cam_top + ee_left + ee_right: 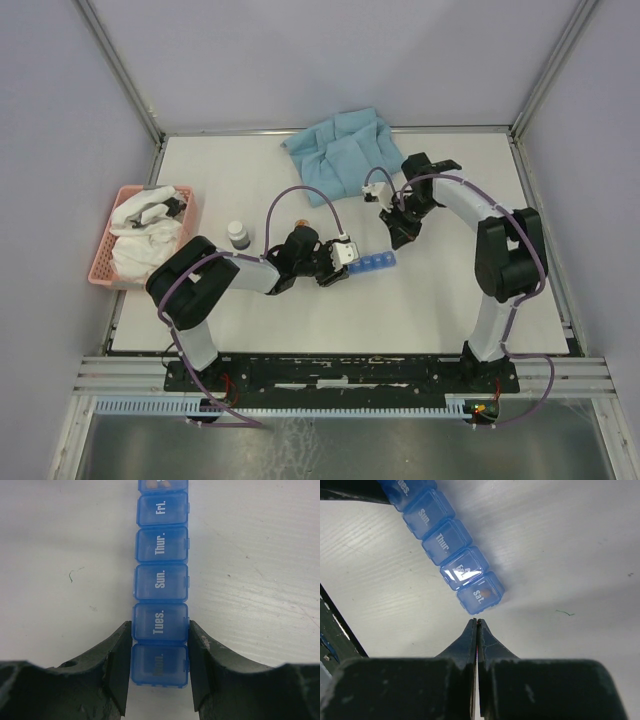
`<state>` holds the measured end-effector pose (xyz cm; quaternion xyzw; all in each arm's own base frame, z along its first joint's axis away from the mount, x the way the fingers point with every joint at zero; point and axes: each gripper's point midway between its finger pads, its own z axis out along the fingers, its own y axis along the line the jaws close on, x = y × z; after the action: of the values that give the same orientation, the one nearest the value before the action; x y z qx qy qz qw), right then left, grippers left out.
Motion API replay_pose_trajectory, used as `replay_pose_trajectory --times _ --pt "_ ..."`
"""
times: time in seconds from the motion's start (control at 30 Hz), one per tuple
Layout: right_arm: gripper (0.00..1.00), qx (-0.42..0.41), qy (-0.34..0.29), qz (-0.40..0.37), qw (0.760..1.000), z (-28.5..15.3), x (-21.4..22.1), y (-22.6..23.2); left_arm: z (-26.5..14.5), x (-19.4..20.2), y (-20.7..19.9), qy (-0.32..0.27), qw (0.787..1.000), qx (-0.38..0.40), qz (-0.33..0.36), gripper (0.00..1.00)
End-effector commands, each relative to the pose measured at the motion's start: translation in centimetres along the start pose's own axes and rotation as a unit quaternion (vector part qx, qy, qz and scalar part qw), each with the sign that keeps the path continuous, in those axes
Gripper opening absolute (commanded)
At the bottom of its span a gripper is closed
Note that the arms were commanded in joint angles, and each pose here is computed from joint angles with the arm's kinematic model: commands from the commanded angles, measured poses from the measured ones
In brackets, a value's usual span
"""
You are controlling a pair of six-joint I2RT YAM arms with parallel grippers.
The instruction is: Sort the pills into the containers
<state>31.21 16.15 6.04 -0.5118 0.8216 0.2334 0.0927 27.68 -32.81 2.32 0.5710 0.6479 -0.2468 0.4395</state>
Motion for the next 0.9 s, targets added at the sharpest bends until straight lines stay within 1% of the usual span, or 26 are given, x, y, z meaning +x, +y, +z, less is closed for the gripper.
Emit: replay_pose_trajectory --times 0.0,0.2,0.3,0.43,0.53,0.67,0.87 --pt "0.01 -0.007 -0.067 -0.022 0.997 -2.3 -2.6 1.5 0.4 -1.0 0.4 -0.013 1.0 0.006 0.015 0.17" --pt "0.0 -0.023 -0.032 -0.014 0.999 -0.6 -1.4 1.2 0.5 -1.0 0.4 -0.011 1.0 0.006 0.013 0.17" --pt "0.0 -0.03 -0.003 -0.012 0.999 1.0 -0.8 1.3 0.5 -0.9 0.4 -0.01 1.0 0.006 0.013 0.17" --pt "0.01 -0.012 0.055 0.013 0.998 2.9 0.6 -0.1 0.5 -0.9 0.4 -0.01 1.0 0.007 0.014 0.17" --pt "0.01 0.004 0.076 0.026 0.997 3.3 1.4 -1.0 0.4 -1.0 0.3 -0.011 1.0 0.006 0.014 0.17" --pt "0.01 0.0 0.055 0.021 0.998 2.4 0.5 -0.5 0.4 -1.0 0.3 -0.013 1.0 0.006 0.015 0.17" --pt "0.01 -0.024 -0.017 -0.03 0.999 -1.2 -1.9 2.1 0.4 -1.0 0.3 -0.013 1.0 0.006 0.015 0.17"
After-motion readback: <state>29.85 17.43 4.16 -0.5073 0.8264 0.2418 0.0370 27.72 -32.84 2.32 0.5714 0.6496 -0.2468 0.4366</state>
